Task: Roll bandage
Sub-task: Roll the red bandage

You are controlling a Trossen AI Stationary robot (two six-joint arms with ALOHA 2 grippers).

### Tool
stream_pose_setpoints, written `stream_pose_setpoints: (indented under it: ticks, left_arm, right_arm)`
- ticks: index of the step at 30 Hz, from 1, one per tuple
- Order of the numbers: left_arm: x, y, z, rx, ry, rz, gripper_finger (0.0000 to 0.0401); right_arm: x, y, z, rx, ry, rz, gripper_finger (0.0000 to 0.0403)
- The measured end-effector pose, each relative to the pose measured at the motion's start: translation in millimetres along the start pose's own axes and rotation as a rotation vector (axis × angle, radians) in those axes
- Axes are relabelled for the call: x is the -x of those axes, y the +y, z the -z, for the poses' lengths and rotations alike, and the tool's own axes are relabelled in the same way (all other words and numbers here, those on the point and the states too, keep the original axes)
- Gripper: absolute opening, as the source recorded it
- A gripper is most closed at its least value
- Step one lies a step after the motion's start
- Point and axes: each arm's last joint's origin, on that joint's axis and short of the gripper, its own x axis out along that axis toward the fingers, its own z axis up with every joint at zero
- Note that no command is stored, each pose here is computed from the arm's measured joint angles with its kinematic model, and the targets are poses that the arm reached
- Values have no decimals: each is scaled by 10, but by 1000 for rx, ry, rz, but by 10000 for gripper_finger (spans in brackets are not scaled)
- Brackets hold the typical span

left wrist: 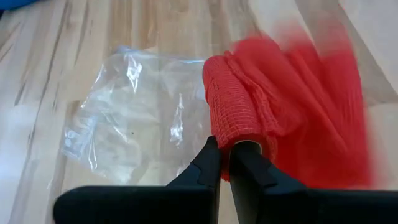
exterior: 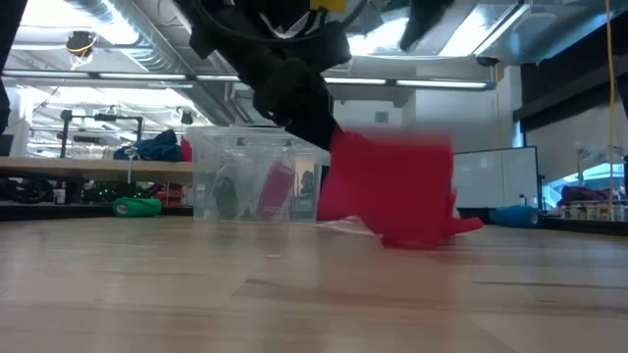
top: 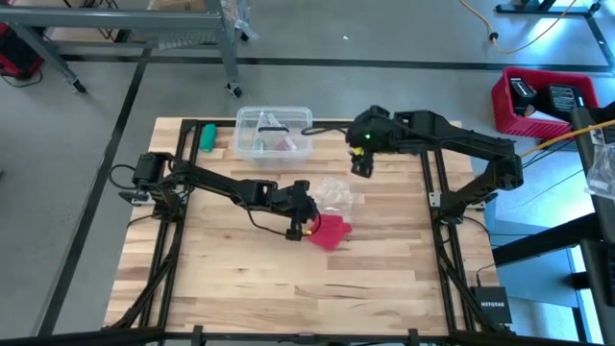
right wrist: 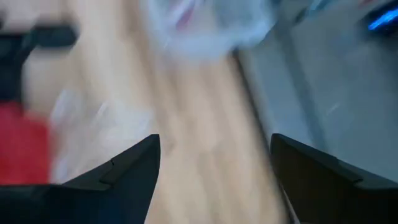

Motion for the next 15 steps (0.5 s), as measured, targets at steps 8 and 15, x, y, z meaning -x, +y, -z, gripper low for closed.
stream_pose_setpoints:
  ticks: [8, 15]
  left_arm:
    - [0, 36, -56, -8, -45, -109, 13]
    - [20, 44, -119, -56, -93, -129, 13]
  right_arm:
    - [-324, 435, 530, 24, 22, -331, 305]
    - [-779, 833, 998, 4, -228, -394, 305]
